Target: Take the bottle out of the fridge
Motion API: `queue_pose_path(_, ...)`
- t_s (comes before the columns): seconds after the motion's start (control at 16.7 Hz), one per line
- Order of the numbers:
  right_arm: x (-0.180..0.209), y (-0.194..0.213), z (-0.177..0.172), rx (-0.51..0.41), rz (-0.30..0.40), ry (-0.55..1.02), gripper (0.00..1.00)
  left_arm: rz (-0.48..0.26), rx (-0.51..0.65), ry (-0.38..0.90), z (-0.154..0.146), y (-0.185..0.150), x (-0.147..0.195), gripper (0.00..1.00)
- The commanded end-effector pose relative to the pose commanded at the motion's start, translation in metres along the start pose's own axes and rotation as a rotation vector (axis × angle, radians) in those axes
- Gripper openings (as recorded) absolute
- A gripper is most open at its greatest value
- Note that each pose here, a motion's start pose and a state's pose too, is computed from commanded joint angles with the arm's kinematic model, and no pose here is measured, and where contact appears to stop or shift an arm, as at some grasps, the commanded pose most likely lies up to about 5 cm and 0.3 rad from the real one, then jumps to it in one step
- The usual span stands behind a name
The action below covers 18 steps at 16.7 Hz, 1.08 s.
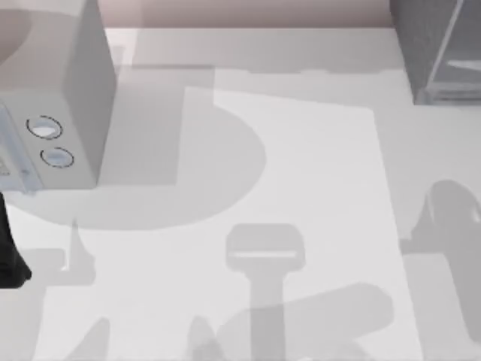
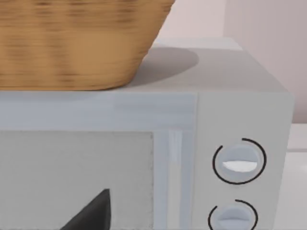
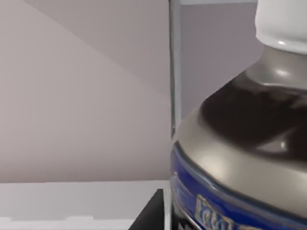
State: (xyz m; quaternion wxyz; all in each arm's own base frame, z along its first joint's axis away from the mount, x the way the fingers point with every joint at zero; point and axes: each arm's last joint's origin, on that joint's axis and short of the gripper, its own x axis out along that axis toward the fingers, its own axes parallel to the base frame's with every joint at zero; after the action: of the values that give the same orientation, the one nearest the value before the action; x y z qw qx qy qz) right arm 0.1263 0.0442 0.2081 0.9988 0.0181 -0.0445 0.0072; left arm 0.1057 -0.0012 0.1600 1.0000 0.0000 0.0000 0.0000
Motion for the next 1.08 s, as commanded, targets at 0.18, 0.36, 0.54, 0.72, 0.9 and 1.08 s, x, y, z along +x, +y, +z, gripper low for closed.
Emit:
queue_pose_path(0.18, 0.009, 0.037, -0.007, -0.002, 0.009, 0.066, 0.00, 0.000, 0.000, 0.000, 0.000, 0.000, 0.000, 1.00)
queue_pose_path(0.36, 0.004, 0.082, -0.022, -0.034, 0.012, 0.124, 0.00, 0.000, 0.000, 0.000, 0.000, 0.000, 0.000, 1.00)
queue_pose_path(0.54, -0.015, 0.127, -0.037, -0.065, 0.008, 0.136, 0.00, 0.000, 0.000, 0.000, 0.000, 0.000, 0.000, 1.00)
queue_pose_path(0.72, -0.042, 0.164, -0.048, -0.072, 0.001, 0.117, 0.00, 0.000, 0.000, 0.000, 0.000, 0.000, 0.000, 1.00)
queue_pose_path(0.9, -0.068, 0.189, -0.056, -0.060, -0.009, 0.094, 0.00, 0.000, 0.000, 0.000, 0.000, 0.000, 0.000, 1.00)
queue_pose_path(1.08, -0.079, 0.200, -0.059, -0.050, -0.015, 0.085, 0.00, 0.000, 0.000, 0.000, 0.000, 0.000, 0.000, 1.00)
